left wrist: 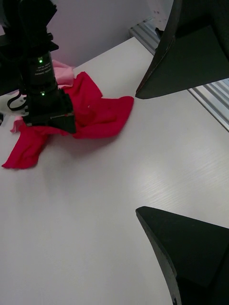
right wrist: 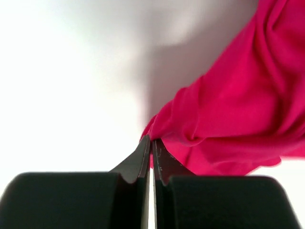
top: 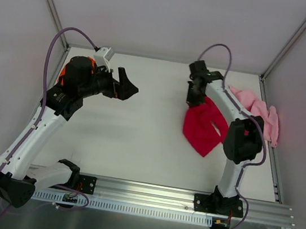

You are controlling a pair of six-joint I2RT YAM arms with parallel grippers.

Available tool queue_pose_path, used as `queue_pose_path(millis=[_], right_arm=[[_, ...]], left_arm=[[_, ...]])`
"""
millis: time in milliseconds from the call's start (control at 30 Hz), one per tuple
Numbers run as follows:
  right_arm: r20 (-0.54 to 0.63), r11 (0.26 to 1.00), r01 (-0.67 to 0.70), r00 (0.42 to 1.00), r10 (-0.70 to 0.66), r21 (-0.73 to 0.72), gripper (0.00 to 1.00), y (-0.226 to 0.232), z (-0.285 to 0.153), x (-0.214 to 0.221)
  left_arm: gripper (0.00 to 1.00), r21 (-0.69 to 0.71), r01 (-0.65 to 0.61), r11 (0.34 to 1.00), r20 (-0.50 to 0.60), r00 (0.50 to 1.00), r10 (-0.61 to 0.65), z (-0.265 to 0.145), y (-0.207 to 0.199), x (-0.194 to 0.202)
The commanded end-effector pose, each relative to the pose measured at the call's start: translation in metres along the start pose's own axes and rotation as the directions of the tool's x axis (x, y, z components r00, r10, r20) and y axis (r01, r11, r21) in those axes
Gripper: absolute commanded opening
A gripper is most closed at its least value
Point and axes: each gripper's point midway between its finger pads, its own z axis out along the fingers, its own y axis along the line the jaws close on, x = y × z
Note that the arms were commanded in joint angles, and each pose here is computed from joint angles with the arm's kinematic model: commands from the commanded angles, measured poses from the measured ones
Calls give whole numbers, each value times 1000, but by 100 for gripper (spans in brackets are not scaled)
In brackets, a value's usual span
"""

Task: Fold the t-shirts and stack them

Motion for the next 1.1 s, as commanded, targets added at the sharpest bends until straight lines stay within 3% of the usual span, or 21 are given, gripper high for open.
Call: queue_pose_path(millis=[0, 33, 100, 300, 333, 367, 433, 533, 700, 767, 900, 1067], right_arm=[[-17, 949, 227, 972, -236, -221, 1, 118, -49, 34], [-60, 940, 264, 957, -283, -215, 1, 131, -44, 46], [7, 901, 337, 937, -348, -273, 1, 174, -69, 47], [22, 872, 394, 914, -406, -290, 2, 199, -83, 53], [24, 870, 410, 907, -420, -275, 37, 195, -82, 53], [46, 879, 419, 906, -420, -229, 56, 186, -83, 47], [41, 889, 426, 904, -426, -165, 82, 170, -73, 48], [53, 915, 380, 925, -376, -135, 91, 146, -68, 41], [127, 939, 316, 945, -300, -134, 94, 116, -82, 19], [138, 960, 280, 952, -273, -31, 94, 91, -84, 5], [90, 982, 172, 980, -178, 72, 93, 36, -72, -8], [42, 995, 82, 996, -85, 64, 93, 7, -60, -20]], left_arm=[[99, -30, 1, 1000, 79, 997, 2, 1, 3, -16], [99, -32, 0, 999, 88, 996, 3, 0, 3, -18], [99, -27, 0, 1000, 105, 994, 3, -3, 0, -21], [99, -28, -2, 1000, 114, 993, 6, -10, 0, -17], [99, -25, -5, 1000, 120, 993, 8, -12, -1, -18], [99, -25, 0, 1000, 119, 993, 3, -13, -1, -17], [99, -21, 1, 1000, 121, 993, 2, -14, -2, -15], [99, -3, 4, 1000, 115, 993, -4, -15, -5, -13], [99, 8, 21, 1000, 80, 997, -22, -10, -2, -1], [99, 8, 33, 999, 65, 997, -34, -5, 0, 5], [99, 24, 69, 997, 26, 997, -70, 10, 5, 16], [99, 68, 138, 988, -100, 986, -131, 45, 8, 35]])
